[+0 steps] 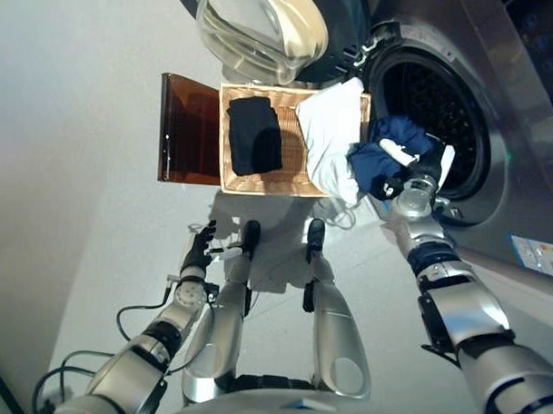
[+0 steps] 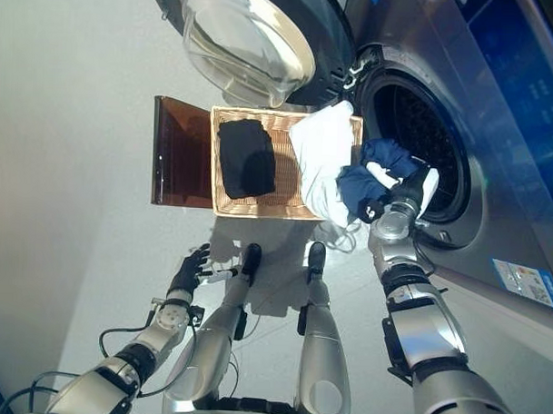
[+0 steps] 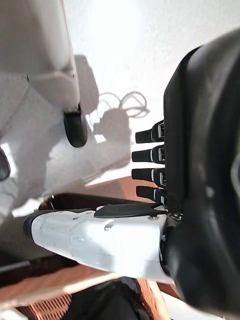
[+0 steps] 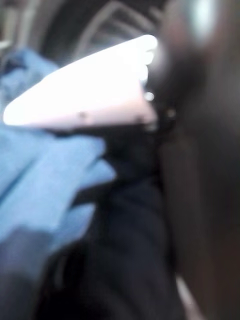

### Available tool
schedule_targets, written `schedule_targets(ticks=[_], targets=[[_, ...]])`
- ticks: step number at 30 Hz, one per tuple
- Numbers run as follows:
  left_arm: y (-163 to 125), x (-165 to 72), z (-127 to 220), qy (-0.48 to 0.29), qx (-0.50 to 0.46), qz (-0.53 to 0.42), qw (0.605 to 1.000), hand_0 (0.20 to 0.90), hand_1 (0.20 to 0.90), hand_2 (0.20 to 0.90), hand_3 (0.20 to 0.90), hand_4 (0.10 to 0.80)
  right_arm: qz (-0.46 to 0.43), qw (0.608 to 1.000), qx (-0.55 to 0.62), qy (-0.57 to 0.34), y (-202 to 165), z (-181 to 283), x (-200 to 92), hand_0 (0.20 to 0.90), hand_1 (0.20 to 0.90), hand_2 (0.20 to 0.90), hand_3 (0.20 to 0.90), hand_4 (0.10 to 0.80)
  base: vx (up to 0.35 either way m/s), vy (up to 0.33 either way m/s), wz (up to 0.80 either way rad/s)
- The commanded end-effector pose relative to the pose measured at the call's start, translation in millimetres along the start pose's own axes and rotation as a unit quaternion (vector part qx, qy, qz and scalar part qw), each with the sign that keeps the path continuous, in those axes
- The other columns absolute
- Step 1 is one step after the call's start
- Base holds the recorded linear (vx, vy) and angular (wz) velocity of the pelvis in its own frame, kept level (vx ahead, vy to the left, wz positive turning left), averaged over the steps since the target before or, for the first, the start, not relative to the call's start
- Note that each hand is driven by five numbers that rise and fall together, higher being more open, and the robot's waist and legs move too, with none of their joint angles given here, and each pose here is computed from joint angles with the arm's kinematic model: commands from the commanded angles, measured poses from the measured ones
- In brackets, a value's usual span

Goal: Pick up the clothes and place them into the washing machine

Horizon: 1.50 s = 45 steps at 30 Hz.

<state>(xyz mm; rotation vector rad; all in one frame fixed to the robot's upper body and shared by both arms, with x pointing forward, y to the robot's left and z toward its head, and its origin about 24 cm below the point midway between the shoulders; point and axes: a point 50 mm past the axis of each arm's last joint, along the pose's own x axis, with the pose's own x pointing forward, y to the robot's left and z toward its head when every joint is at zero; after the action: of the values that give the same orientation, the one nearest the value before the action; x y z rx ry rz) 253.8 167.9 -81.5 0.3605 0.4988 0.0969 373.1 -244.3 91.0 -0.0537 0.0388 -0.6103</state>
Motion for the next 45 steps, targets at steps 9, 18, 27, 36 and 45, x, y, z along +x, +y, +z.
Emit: schedule_targets(ticks=[9, 18, 27, 36, 45], targets=[[-17.8, -16.9, -29.8, 0.050, -0.004, -0.022, 0.998, 0.900, 0.900, 0.900, 0.900, 0.800, -0.038, 0.957, 0.284, -0.049, -11.7, 73.2, 22.3, 0.200, 0.200, 0.200, 0.200, 0.300, 0.007, -0.003, -0.04], [-29.4, -19.2, -25.1, 0.043, -0.012, -0.053, 0.998, 0.900, 0.900, 0.900, 0.900, 0.800, -0.044, 0.918, 0.391, -0.052, -9.7, 112.8, 29.7, 0.200, 0.200, 0.200, 0.200, 0.300, 0.000, 0.000, 0.00], [-38.6, -20.9, -13.5, 0.017, -0.031, -0.080, 0.996, 0.900, 0.900, 0.900, 0.900, 0.800, -0.073, 0.870, 0.482, -0.071, -30.8, 157.1, 38.7, 0.200, 0.200, 0.200, 0.200, 0.300, 0.011, 0.002, 0.04], [-45.2, -20.0, 1.3, -0.010, -0.045, -0.094, 0.995, 0.900, 0.900, 0.900, 0.900, 0.800, -0.119, 0.851, 0.507, -0.061, -54.1, 157.2, 44.9, 0.200, 0.200, 0.200, 0.200, 0.300, 0.001, 0.005, 0.02], [-52.9, -20.7, 12.5, -0.024, -0.067, -0.104, 0.992, 0.900, 0.900, 0.900, 0.900, 0.800, -0.180, 0.815, 0.550, -0.028, -75.0, 136.5, 48.1, 0.200, 0.200, 0.200, 0.200, 0.300, -0.008, 0.009, -0.02]])
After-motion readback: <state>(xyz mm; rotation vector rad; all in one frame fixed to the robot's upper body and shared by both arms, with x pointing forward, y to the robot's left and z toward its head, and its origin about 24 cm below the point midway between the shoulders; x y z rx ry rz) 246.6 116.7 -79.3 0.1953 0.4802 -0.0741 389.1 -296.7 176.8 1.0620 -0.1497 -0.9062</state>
